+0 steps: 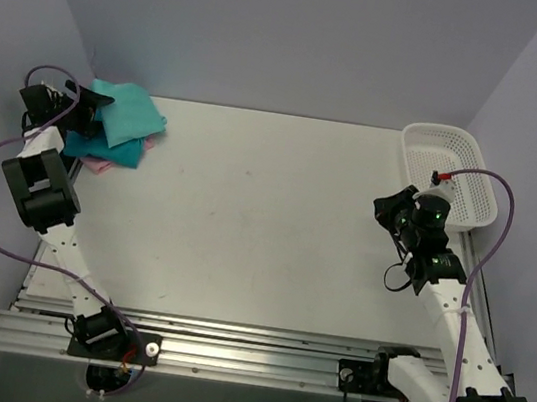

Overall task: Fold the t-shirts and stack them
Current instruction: Neatly place the folded tshirt to the corner

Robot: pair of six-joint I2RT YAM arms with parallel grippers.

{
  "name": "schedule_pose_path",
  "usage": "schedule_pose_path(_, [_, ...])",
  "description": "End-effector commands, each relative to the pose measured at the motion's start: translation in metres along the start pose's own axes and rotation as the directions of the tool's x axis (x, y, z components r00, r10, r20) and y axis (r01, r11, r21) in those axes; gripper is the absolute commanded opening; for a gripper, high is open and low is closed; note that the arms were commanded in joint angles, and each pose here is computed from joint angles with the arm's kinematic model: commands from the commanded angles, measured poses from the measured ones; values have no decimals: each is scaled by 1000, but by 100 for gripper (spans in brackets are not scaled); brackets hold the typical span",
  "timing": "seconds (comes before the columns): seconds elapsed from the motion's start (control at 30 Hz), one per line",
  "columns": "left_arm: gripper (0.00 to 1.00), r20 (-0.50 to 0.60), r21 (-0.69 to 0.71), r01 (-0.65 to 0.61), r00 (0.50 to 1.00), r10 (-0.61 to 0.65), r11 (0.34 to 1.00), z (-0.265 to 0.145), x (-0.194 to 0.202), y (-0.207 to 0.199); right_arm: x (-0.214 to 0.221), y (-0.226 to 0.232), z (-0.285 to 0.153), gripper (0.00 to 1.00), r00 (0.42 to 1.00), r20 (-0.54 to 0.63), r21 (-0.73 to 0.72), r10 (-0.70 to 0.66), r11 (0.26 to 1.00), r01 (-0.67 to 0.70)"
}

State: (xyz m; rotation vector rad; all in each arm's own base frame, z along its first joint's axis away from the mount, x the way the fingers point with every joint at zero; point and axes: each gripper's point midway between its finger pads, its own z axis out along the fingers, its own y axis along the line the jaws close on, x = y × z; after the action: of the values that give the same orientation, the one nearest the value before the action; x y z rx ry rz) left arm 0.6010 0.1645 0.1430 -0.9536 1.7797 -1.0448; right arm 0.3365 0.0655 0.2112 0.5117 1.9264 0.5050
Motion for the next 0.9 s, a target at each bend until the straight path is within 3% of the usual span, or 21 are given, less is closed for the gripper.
schedule_pose_path(0.0, [94, 283, -230, -4, 957, 71, 973, -60, -66, -2, -6, 7, -3, 0, 999, 30, -29, -13, 999, 13])
schedule_pose_path(0.07, [94, 335, -292, -1, 937, 103, 957, -81, -68, -21, -6, 7, -3, 0, 999, 30, -29, -13, 999, 13])
schedule_pose_path(0.1, [94, 391, -358, 14, 910, 136, 934, -92, -75, -17, -6, 6, -3, 0, 999, 30, -27, -14, 1000, 14])
schedule_pose_path(0.13, [94, 430, -358, -11, 885, 175, 934, -107, -77, -46, -5, 6, -3, 0, 1000, 27, -28, -14, 999, 15])
schedule_pose_path(0.2, [94, 490, -432, -1, 839, 235, 902, -129, -80, -60, -6, 7, -3, 0, 999, 29, -32, -14, 999, 15])
schedule_pose_path(0.23, [94, 510, -421, -44, 815, 276, 906, -140, -75, -94, -6, 8, -3, 0, 999, 30, -34, -13, 999, 14])
schedule_pose_path(0.27, [94, 521, -451, -48, 797, 306, 891, -150, -72, -105, -5, 8, -2, 0, 1000, 27, -36, -13, 999, 14])
schedule_pose_path(0.3, [94, 554, -496, -64, 745, 372, 866, -165, -77, -122, -5, 8, -1, 0, 1000, 27, -36, -12, 999, 13])
schedule_pose_path(0.43, [94, 583, -460, -201, 666, 465, 865, -195, -33, -216, 0, 10, 4, 0, 1000, 16, -42, -8, 999, 9])
schedule_pose_path(0.57, [94, 502, -431, -373, 657, 562, 822, -189, 29, -258, 4, 9, 9, 0, 1000, 5, -27, -21, 999, 21])
schedule_pose_path(0.63, [94, 379, -417, -527, 640, 668, 741, -165, 89, -271, 3, 6, 10, 2, 999, 9, -11, -33, 999, 33])
schedule_pose_path(0.7, [94, 234, -407, -623, 635, 736, 668, -138, 146, -253, 1, 6, 10, 23, 999, 13, -2, -39, 999, 39])
schedule_pose_path(0.73, [94, 195, -423, -634, 635, 748, 648, -133, 160, -241, 1, 5, 10, 38, 999, 14, 1, -43, 999, 43])
schedule_pose_path(0.77, [94, 140, -493, -625, 629, 764, 605, -128, 172, -205, -2, 7, 9, 69, 999, 22, 0, -44, 999, 44])
schedule_pose_path(0.83, [94, 116, -482, -661, 603, 789, 576, -130, 205, -196, -3, 9, 8, 99, 998, 26, 3, -50, 999, 50])
schedule_pose_path(0.87, [94, 104, -501, -658, 600, 793, 563, -133, 214, -185, -2, 10, 8, 100, 998, 26, 10, -55, 998, 55])
